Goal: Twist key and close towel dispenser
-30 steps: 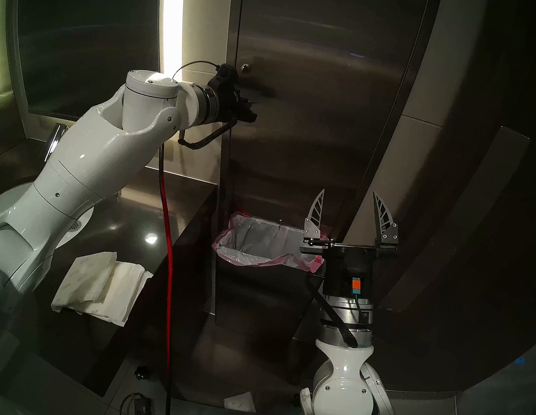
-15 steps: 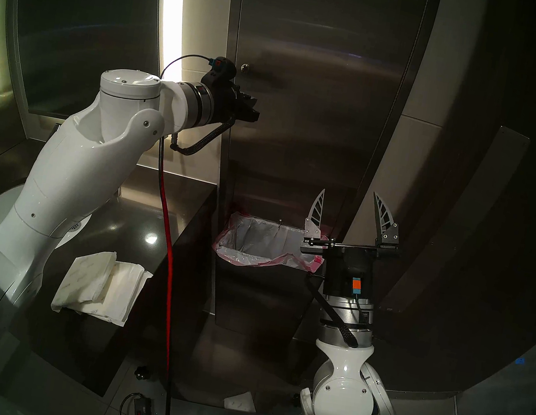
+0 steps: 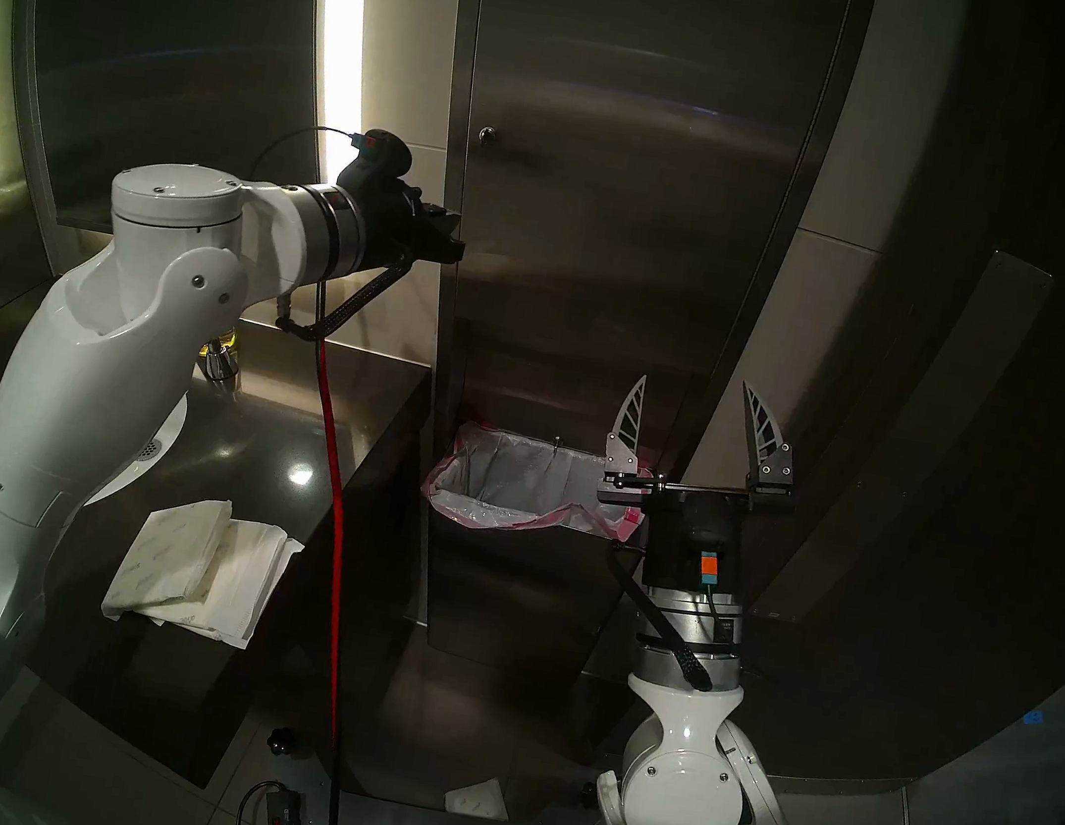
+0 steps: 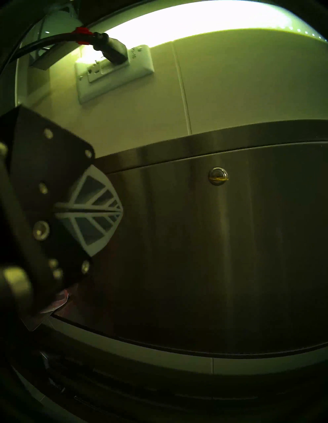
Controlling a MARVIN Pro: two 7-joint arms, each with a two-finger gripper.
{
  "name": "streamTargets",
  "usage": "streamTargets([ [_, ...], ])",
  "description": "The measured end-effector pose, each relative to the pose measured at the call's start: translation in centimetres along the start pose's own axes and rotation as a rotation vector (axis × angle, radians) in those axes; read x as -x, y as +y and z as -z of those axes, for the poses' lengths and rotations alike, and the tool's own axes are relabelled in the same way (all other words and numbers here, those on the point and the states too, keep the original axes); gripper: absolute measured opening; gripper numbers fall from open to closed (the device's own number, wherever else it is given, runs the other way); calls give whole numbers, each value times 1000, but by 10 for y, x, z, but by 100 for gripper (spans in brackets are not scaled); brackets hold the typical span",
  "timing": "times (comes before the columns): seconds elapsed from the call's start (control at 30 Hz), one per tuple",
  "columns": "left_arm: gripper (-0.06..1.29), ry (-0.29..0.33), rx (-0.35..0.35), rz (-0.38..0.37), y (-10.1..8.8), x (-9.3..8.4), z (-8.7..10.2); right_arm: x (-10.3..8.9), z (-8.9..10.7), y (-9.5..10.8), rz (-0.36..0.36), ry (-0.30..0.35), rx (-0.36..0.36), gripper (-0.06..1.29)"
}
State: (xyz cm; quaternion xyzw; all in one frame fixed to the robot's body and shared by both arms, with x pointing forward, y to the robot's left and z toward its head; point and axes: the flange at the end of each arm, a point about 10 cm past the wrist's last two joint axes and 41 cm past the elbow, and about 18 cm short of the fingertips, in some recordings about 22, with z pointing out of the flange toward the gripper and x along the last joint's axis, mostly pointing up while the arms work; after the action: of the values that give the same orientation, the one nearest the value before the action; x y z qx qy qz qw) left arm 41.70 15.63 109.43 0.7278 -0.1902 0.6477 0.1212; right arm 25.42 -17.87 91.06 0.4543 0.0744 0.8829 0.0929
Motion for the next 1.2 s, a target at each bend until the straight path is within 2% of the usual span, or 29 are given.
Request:
streamTargets([
  [0.37, -2, -42, 10, 51, 21, 17, 36, 0, 0, 0, 0, 1, 0, 122],
  [0.67, -2, -63, -29, 91, 34, 26, 67, 0, 0, 0, -1, 1, 0, 122],
  [0.97, -2, -94, -108, 179, 27, 42, 80, 0, 0, 0, -1, 1, 0, 122],
  [1.2, -2, -135, -158, 305, 18, 65, 87, 0, 0, 0, -1, 1, 0, 122],
])
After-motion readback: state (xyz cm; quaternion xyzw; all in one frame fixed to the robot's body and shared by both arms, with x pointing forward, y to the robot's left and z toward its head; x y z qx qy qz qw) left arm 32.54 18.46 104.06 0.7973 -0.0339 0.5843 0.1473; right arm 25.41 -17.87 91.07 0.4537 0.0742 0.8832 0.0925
